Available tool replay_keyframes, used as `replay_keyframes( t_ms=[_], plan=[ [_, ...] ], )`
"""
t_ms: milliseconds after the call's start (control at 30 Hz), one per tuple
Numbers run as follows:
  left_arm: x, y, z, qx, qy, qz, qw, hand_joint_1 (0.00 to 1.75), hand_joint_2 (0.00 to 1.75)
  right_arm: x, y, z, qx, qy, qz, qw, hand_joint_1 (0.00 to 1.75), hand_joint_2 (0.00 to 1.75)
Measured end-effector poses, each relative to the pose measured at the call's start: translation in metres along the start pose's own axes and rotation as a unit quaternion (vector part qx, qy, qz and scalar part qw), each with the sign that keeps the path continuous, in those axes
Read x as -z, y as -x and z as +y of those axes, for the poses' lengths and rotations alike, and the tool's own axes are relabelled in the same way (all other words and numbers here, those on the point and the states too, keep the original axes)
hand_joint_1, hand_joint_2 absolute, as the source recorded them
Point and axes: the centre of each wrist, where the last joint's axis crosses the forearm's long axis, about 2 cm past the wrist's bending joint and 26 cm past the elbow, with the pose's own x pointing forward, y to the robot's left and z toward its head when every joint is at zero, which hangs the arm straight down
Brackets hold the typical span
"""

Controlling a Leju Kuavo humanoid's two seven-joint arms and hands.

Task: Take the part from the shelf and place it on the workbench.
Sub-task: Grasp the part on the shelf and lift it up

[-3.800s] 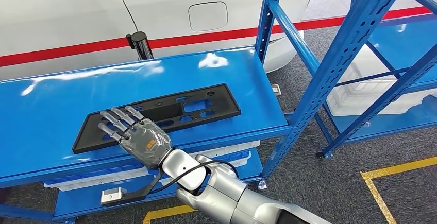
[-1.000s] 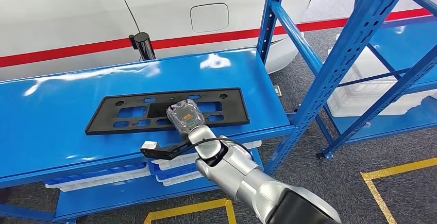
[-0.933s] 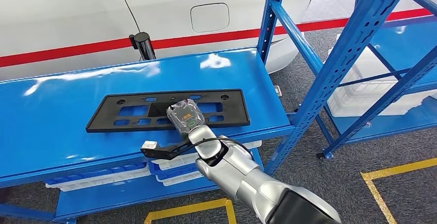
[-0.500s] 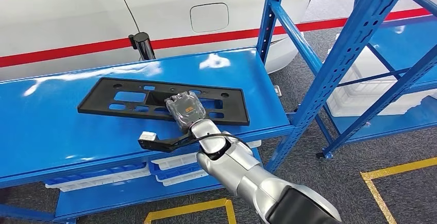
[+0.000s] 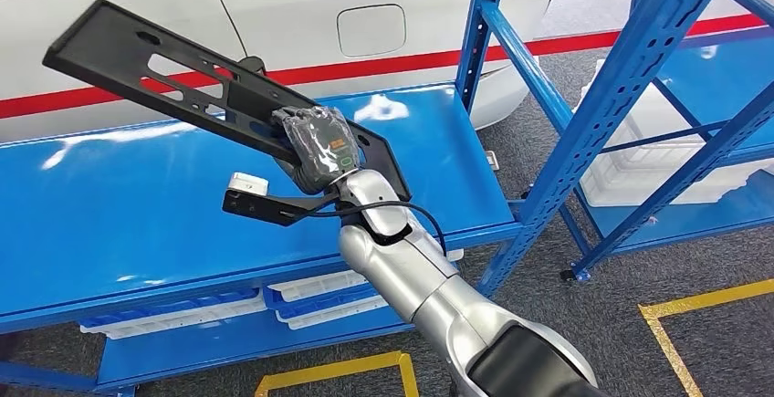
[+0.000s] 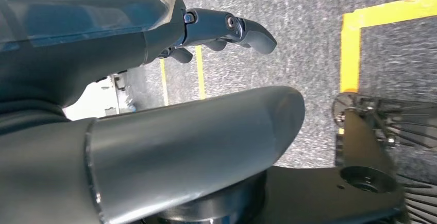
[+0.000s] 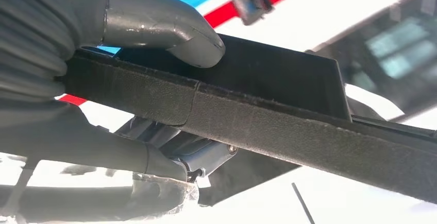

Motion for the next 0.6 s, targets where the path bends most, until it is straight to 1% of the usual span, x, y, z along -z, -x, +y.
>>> replay_keyframes(
  t_ms=[167,300,367,467,533,600],
  plan=[
    [0.002,0.005,0.001,-0.003,0.001,0.006,1.0,0.0,0.0,0.006,-0.01,-0.015,0.114,0.043,-0.048,0.991,1.75,1.75],
    [0.003,0.007,0.001,-0.004,0.001,0.008,1.0,0.0,0.0,0.006,-0.019,-0.025,0.236,0.062,-0.086,0.966,1.75,1.75],
    [0.003,0.007,0.001,-0.004,0.002,0.009,1.0,0.0,0.0,0.006,-0.022,-0.031,0.268,0.074,-0.099,0.955,1.75,1.75],
    [0.003,0.007,0.001,-0.005,0.002,0.009,1.0,0.0,0.0,0.006,-0.024,-0.037,0.286,0.086,-0.111,0.948,1.75,1.75],
    [0.003,0.008,0.001,-0.005,0.004,0.01,1.0,0.0,0.0,0.004,-0.025,-0.039,0.324,0.086,-0.12,0.934,1.75,1.75],
    [0.003,0.008,0.0,-0.006,0.01,0.011,1.0,0.0,0.87,0.002,-0.026,-0.043,0.384,0.085,-0.132,0.91,1.75,1.75]
  ],
)
